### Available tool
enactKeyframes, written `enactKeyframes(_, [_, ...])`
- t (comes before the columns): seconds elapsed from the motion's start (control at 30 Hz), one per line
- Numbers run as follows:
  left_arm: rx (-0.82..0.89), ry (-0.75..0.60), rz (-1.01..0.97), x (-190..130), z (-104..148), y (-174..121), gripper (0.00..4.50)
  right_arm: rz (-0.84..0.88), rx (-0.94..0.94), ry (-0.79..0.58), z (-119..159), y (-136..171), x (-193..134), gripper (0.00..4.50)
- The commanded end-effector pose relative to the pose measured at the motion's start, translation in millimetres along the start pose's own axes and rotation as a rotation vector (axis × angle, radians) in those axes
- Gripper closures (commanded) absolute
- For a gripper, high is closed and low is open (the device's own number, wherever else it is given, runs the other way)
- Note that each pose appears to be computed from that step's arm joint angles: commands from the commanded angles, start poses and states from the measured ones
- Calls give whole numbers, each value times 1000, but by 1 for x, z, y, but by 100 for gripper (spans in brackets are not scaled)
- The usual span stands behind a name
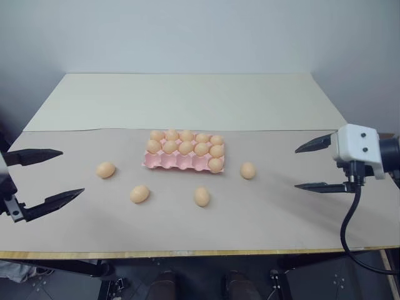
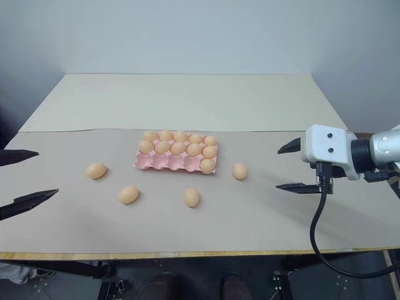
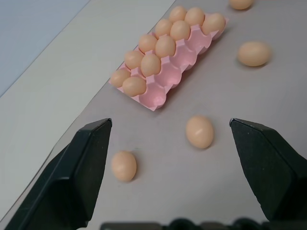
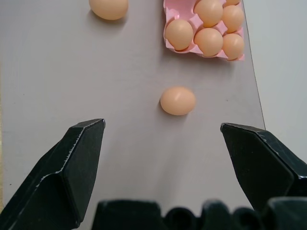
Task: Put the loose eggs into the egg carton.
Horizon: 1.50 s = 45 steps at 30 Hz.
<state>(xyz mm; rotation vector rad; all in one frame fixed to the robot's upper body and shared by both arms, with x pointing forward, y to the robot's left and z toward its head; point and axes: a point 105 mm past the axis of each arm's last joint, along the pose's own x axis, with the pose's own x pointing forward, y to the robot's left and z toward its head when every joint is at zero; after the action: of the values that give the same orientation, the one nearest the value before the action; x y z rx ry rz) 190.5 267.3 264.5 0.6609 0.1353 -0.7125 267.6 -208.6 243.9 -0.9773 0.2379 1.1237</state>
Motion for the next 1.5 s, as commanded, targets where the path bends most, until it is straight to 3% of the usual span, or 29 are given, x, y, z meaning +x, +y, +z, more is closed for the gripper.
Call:
enactKeyframes(0.03, [9,3,24,-7,4,3,24,-24,-43,-5,7,-4,-6,0])
enactKeyframes(0.9, [17,-53,-22,9,7,0,24,-129,23,3,4,-19,-2,0])
enactKeyframes(1.5, [27,-35,-169,30,8,-7,24,-225,168,-10,-17,-37,102,0])
